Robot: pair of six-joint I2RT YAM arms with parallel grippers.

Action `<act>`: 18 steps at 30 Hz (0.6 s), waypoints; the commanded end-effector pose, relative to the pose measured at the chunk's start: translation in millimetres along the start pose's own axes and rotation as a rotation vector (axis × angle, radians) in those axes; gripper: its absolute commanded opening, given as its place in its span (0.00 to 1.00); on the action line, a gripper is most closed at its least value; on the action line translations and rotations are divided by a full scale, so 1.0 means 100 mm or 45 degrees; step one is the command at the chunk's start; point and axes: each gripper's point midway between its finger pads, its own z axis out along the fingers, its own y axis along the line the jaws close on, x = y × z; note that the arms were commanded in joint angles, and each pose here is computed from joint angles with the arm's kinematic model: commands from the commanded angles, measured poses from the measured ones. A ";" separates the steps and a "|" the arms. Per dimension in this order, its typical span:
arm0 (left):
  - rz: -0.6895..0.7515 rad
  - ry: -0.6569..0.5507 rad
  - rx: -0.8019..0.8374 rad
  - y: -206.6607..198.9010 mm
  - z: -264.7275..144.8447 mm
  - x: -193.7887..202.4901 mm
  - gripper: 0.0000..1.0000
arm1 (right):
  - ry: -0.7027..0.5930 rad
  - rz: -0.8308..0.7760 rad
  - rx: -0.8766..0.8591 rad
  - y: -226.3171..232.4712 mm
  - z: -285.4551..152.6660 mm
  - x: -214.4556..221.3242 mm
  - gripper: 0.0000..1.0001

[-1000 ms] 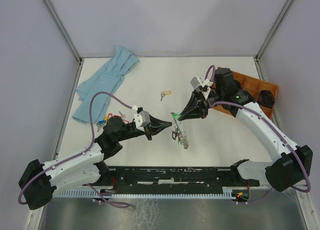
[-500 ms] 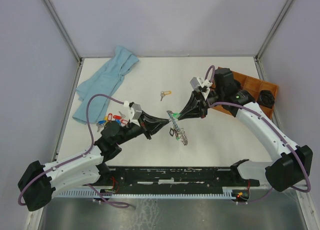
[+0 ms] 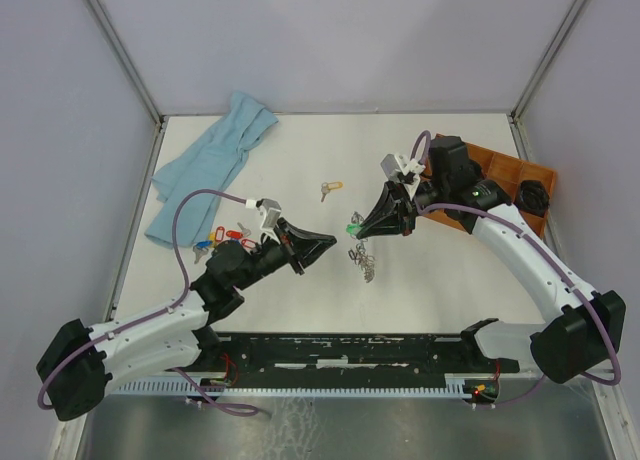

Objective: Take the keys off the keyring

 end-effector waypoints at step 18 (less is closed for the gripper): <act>0.285 -0.183 0.233 -0.38 -0.22 -0.37 0.59 | -0.026 -0.094 -0.012 0.03 -0.02 -0.17 0.01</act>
